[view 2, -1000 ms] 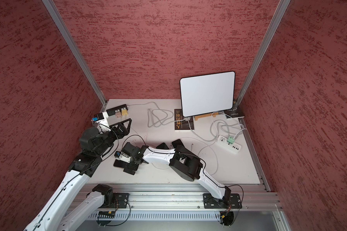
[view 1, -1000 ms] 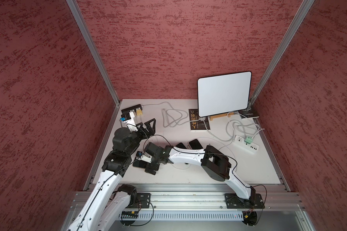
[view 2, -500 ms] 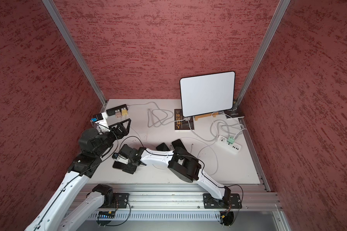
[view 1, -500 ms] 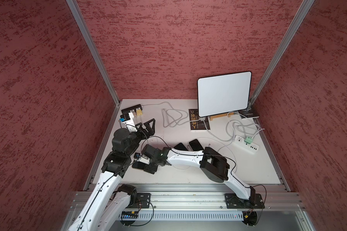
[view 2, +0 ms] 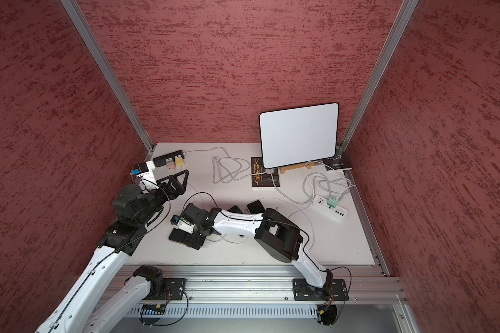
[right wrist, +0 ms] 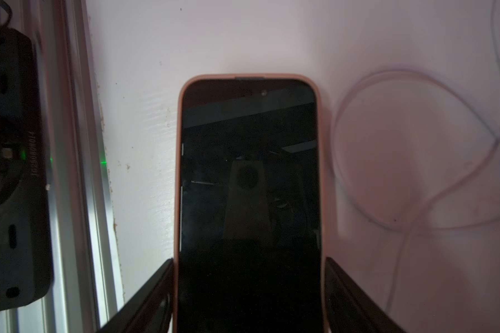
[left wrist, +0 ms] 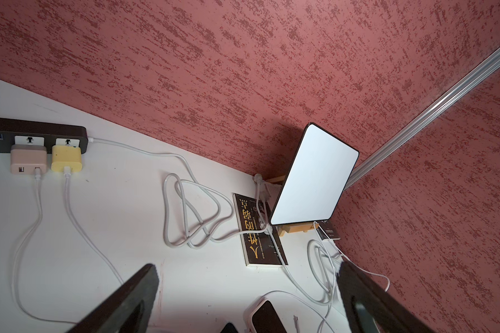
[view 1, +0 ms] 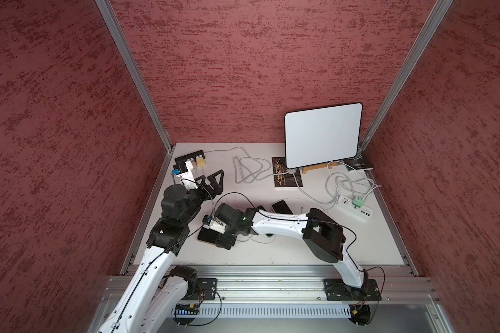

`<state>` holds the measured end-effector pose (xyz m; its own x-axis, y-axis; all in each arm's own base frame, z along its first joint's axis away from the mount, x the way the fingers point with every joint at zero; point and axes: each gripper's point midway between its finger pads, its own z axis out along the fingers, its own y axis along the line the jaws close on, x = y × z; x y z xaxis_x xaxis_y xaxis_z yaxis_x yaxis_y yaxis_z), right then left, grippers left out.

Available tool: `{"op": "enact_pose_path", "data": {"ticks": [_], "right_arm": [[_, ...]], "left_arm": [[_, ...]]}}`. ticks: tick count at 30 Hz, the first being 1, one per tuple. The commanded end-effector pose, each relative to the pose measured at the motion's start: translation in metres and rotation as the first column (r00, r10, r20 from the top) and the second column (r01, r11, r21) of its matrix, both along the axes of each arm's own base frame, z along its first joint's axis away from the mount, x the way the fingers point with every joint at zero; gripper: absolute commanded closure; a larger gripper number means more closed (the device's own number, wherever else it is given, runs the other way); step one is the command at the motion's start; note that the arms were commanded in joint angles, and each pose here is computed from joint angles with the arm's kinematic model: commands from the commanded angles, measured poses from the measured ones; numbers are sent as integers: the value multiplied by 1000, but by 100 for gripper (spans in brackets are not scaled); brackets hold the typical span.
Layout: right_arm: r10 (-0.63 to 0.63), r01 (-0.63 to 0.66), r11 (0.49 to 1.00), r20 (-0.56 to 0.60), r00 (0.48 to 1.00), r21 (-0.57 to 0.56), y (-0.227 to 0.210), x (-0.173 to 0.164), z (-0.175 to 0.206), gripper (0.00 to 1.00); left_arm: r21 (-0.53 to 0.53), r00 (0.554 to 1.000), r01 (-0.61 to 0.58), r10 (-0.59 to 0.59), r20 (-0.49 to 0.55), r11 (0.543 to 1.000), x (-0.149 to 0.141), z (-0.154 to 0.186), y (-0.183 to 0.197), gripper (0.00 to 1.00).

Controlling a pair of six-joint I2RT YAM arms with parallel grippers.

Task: Unplug the charging cable from the phone
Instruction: Pick up the phone at the center of the board.

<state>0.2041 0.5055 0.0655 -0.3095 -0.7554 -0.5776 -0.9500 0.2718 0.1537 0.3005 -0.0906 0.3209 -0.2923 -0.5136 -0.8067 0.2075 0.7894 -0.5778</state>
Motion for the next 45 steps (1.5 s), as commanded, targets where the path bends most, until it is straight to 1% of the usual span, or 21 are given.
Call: {"op": "enact_pose_path", "data": {"ticks": [1, 5, 8, 10, 14, 16, 21, 27, 30, 34, 36, 39, 45], "right_arm": [[-67, 82, 977, -82, 994, 198, 7, 19, 57, 81], [-137, 183, 949, -187, 973, 257, -6, 33, 71, 83], [-193, 281, 908, -282, 940, 312, -17, 45, 85, 85], [-229, 355, 869, -355, 906, 346, -24, 54, 94, 86], [-281, 500, 767, -491, 825, 402, -43, 73, 110, 88], [-275, 541, 720, -537, 797, 435, -51, 77, 119, 89], [-241, 601, 618, -605, 758, 507, -68, 85, 139, 91], [-170, 545, 555, -556, 814, 628, -86, 86, 164, 91], [-122, 512, 523, -534, 836, 681, -96, 85, 176, 91], [-73, 489, 486, -524, 848, 724, -105, 85, 186, 91], [-50, 485, 459, -524, 851, 744, -111, 85, 191, 91], [-20, 472, 421, -512, 859, 775, -122, 85, 199, 91], [14, 433, 427, -484, 875, 794, -134, 80, 208, 91]], "left_arm": [[2, 1000, 15, -15, 24, 1000, 1, 5, -2, 0], [-1, 1000, 23, -23, 21, 1000, 1, 4, -3, 0], [-5, 999, 36, -36, 16, 999, 2, 3, -6, 0], [-7, 999, 44, -44, 9, 999, 3, 1, -8, 0], [-20, 998, 66, -66, -9, 998, 6, -3, -12, 0], [-27, 996, 82, -82, -16, 996, 8, -4, -16, 0], [-44, 992, 121, -123, -35, 992, 11, -10, -24, 0], [-65, 983, 170, -174, -60, 983, 12, -16, -32, 0], [-97, 974, 212, -218, -61, 972, 10, -16, -37, 0], [-149, 960, 266, -276, -51, 952, 9, -17, -42, 0], [-178, 951, 295, -307, -43, 939, 8, -17, -45, 0], [-226, 932, 347, -361, -22, 910, 8, -16, -51, 0], [-277, 893, 433, -450, 3, 858, 7, -17, -64, 0]]}}
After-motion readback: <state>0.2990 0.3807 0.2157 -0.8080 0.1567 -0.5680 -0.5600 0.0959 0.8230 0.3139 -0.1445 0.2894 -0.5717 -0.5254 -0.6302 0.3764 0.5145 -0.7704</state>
